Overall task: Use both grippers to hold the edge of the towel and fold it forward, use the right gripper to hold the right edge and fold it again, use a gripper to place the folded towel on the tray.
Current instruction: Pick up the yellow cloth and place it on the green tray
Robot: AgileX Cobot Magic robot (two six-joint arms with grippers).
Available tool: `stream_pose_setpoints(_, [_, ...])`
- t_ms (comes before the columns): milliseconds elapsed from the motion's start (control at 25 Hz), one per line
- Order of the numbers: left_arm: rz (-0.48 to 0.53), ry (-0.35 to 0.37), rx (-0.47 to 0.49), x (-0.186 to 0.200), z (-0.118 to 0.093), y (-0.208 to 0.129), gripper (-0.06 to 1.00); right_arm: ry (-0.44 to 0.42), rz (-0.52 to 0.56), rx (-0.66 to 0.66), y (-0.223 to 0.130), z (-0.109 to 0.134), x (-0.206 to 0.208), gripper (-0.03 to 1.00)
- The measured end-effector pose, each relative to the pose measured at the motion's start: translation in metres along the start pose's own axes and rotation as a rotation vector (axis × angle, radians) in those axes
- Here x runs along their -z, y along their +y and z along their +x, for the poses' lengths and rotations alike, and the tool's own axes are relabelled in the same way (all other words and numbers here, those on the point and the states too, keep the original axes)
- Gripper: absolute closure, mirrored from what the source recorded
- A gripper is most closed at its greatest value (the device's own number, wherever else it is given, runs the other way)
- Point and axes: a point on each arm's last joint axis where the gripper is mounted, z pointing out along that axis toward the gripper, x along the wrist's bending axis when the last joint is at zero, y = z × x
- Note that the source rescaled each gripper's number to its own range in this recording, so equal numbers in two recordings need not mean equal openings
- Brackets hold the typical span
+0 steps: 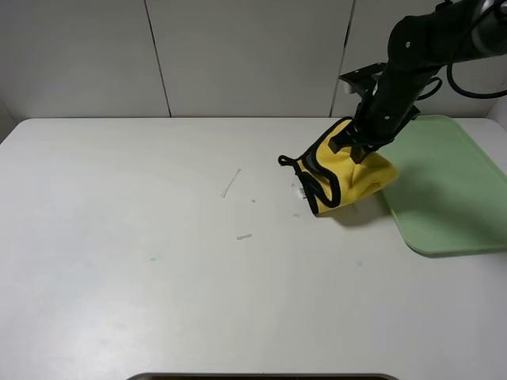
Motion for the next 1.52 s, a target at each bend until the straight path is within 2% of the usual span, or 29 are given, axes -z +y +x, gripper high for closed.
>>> stream_pose_setpoints(560, [0.0,0.0,0.0,0.0,0.0,0.0,-0.06,-0.103,-0.019,-0.277,-0.04,-0.111,0.003,0.86])
stream_pose_setpoints(800, [0.0,0.0,0.0,0.0,0.0,0.0,-0.06,-0.146,-0.042,-0.381,-0.058,-0.146,0.006,0.86])
stream_pose_setpoints(1040, [0.0,0.0,0.0,0.0,0.0,0.0,-0.06,-0.161,-0.037,-0.424,-0.069,-0.161,0.007,0.86])
stream_pose_setpoints(1400, [0.0,0.0,0.0,0.0,0.0,0.0,-0.06,-0.148,-0.044,-0.46,-0.069,-0.161,0.007,0.86])
stream_pose_setpoints(1440, [0.0,0.0,0.0,0.0,0.0,0.0,-0.06,-0.144,-0.044,-0.466,-0.069,-0.16,0.007,0.86])
stream_pose_setpoints(1520, [0.0,0.0,0.0,0.0,0.0,0.0,-0.06,-0.139,-0.042,-0.473,-0.069,-0.16,0.007,0.77])
